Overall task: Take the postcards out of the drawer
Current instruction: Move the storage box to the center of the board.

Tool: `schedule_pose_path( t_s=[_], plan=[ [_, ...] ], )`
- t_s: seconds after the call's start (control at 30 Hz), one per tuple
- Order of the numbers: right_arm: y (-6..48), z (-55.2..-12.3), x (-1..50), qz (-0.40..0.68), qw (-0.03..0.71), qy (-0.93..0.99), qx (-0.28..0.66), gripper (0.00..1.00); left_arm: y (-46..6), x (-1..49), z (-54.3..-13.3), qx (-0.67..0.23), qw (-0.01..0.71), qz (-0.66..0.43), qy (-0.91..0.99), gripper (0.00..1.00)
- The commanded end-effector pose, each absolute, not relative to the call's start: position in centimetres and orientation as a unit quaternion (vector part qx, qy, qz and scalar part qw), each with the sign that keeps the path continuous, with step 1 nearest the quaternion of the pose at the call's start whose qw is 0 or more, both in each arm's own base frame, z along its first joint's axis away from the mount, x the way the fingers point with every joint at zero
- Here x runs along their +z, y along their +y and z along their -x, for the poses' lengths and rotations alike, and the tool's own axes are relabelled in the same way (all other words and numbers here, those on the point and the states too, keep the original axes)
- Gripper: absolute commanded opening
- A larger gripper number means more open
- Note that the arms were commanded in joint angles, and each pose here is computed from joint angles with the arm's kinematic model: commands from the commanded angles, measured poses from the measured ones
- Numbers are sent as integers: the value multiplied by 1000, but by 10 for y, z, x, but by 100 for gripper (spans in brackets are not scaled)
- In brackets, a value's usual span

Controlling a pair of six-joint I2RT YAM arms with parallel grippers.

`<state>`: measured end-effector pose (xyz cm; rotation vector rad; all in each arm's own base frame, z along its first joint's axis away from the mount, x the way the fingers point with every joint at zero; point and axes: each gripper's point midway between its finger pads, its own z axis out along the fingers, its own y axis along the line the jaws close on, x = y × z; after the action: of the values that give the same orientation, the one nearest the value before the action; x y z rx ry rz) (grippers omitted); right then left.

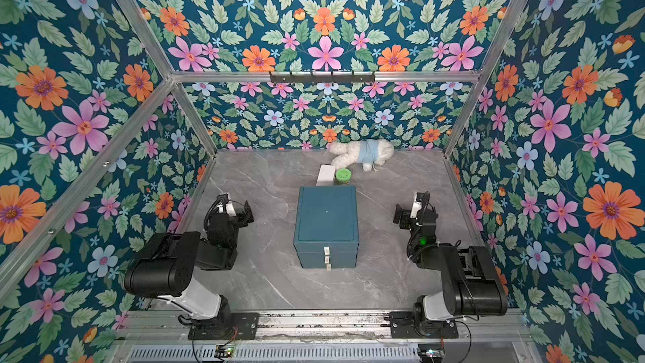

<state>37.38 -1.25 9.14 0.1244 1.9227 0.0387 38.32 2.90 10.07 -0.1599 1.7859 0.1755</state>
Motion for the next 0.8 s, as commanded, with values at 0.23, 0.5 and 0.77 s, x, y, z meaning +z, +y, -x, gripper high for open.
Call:
schedule_pose_path(
  t_s=[0.23, 0.5, 0.77],
  plan=[
    [-12, -377, 99, -47, 583, 811, 14, 99, 26, 111, -386, 71, 636, 62, 766, 100],
    [-12, -378, 99, -47, 583, 811, 16, 99, 25, 111, -387, 68, 637, 61, 765, 100],
    [-13, -376, 105, -48, 590, 806, 12, 99, 33, 123, -388, 85, 632, 80, 766, 100]
  ],
)
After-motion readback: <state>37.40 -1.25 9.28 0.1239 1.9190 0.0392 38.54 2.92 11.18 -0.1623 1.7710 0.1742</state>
